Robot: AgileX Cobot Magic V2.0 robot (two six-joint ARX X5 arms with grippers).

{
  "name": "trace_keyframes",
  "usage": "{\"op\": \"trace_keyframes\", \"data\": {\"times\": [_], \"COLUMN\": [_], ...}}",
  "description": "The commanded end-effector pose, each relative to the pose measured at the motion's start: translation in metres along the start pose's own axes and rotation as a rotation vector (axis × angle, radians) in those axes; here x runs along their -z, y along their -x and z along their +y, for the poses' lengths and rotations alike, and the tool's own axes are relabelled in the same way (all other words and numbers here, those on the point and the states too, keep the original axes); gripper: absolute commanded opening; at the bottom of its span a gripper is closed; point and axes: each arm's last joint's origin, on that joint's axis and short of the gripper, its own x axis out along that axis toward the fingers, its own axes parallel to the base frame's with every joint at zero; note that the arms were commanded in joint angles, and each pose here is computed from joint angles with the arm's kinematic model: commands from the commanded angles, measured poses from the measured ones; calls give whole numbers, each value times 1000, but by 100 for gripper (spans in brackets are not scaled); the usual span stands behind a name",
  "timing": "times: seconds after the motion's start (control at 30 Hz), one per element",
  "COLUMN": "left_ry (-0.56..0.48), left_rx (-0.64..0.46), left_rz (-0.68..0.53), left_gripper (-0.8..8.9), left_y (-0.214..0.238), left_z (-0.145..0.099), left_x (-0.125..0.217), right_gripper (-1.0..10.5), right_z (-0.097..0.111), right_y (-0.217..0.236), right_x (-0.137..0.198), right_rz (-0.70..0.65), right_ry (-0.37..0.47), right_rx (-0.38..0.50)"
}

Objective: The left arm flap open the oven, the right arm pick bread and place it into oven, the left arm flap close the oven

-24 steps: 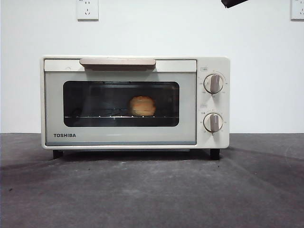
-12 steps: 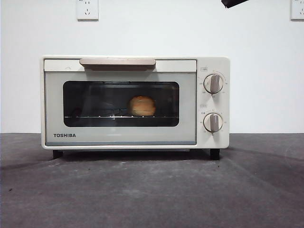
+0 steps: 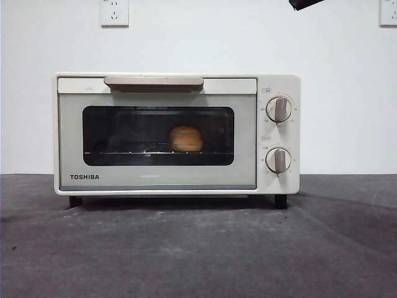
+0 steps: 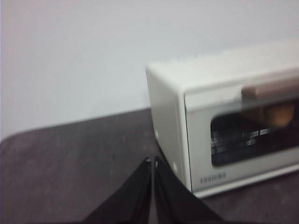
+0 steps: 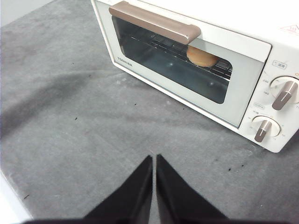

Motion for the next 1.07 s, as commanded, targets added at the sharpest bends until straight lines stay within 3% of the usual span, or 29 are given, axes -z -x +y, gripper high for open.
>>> {"op": "trace_keyframes", "data": {"times": [0.03,0.63,1.07], "left_ry": [-3,21,62], "left_rx": [-3,24,20], "left_rz": [7,188,187], "left_gripper": [16,16,16], "left_y": [-1,-5,-5], "left_z": [-1,-7,-7], "left_x": [10,58,58], "right_gripper": [7,7,7], "right_z": [2,2,2], "right_y": [0,0,0], "right_x": [-4,-4,-4], "right_rz": [-15,-15,-15], "right_ry": [5,5,5], "right_rx": [-12,-12,-12]}}
